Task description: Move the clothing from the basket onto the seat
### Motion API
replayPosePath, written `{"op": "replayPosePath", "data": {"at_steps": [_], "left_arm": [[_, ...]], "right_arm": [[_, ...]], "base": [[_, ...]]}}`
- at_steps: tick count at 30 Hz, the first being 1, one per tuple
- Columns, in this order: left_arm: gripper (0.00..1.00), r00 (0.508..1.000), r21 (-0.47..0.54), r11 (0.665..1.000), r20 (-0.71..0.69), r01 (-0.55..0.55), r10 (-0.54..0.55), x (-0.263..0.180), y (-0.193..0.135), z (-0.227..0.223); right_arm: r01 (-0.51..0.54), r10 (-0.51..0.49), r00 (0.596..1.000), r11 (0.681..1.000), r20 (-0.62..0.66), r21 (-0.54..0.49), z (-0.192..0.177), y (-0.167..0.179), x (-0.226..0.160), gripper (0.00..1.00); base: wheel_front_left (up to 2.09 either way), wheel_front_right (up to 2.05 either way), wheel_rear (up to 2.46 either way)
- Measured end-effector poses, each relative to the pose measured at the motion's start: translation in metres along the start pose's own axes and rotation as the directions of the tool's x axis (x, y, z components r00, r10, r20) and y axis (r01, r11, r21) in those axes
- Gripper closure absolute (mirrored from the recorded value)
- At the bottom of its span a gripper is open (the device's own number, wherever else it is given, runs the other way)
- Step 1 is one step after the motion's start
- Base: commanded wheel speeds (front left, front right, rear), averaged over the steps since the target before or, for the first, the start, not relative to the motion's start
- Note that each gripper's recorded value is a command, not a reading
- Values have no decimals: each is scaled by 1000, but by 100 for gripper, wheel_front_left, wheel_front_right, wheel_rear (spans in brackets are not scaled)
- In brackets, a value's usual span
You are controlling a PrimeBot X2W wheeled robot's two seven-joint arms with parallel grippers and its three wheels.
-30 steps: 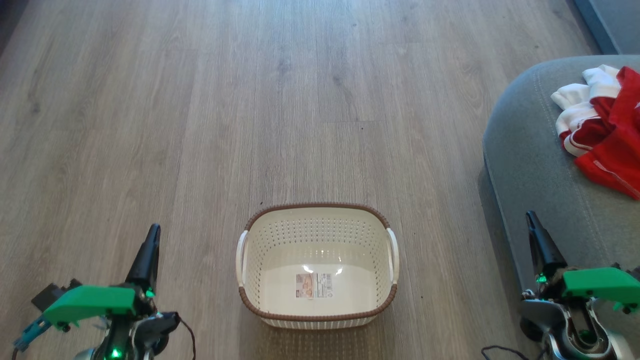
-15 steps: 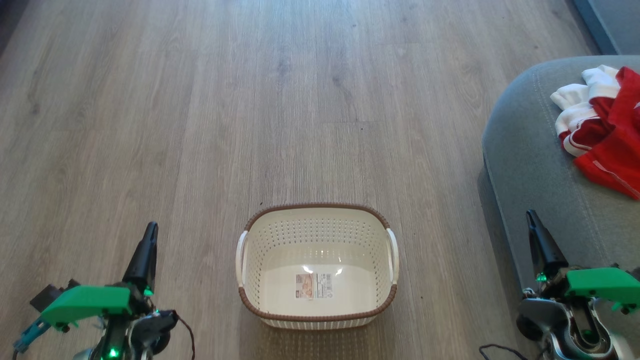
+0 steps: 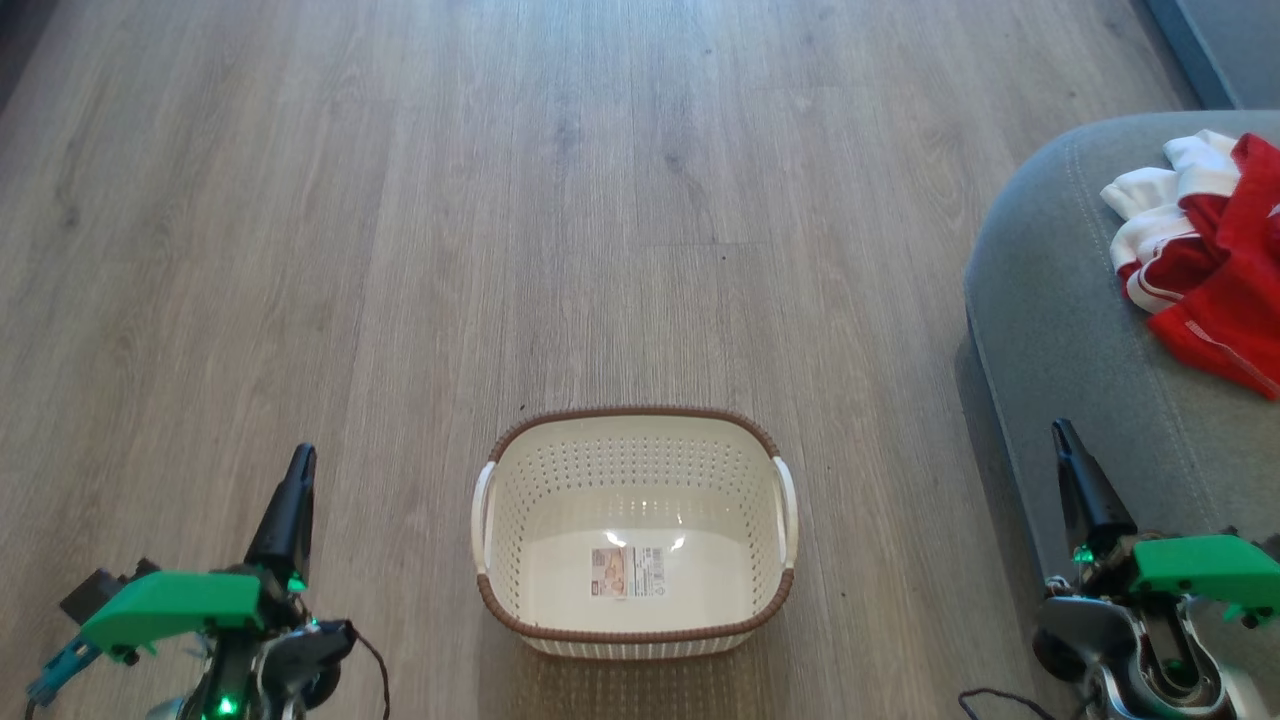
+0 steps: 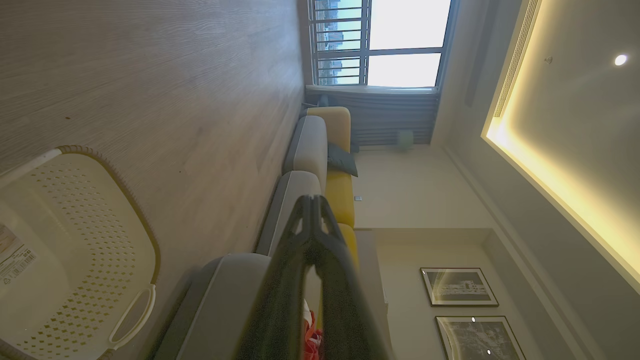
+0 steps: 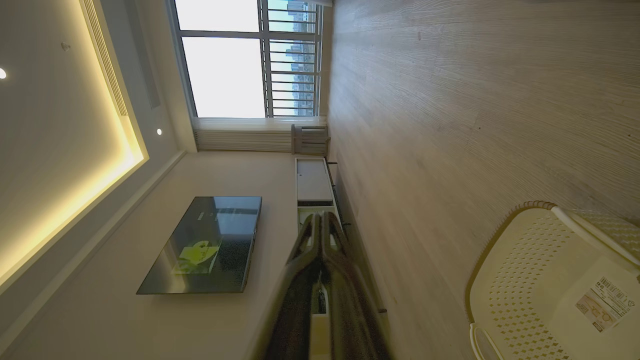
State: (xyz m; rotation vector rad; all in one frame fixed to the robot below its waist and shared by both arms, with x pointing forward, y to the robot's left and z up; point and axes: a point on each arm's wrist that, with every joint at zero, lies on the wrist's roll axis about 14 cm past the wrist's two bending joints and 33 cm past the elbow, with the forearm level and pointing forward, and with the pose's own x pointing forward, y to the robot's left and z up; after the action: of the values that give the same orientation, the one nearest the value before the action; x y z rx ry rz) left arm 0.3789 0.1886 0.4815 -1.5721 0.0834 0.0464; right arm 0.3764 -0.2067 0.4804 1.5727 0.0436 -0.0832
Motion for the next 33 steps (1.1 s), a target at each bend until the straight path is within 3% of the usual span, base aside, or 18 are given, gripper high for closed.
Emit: {"op": "replayPosePath", "data": {"at_steps": [33], "left_arm": [[100,1000,0,1000,0,0,0,0,0,0]], "right_arm": [[0,0,1000,1000,0,0,0,0,0,100]], "base": [[0,0,0]]}}
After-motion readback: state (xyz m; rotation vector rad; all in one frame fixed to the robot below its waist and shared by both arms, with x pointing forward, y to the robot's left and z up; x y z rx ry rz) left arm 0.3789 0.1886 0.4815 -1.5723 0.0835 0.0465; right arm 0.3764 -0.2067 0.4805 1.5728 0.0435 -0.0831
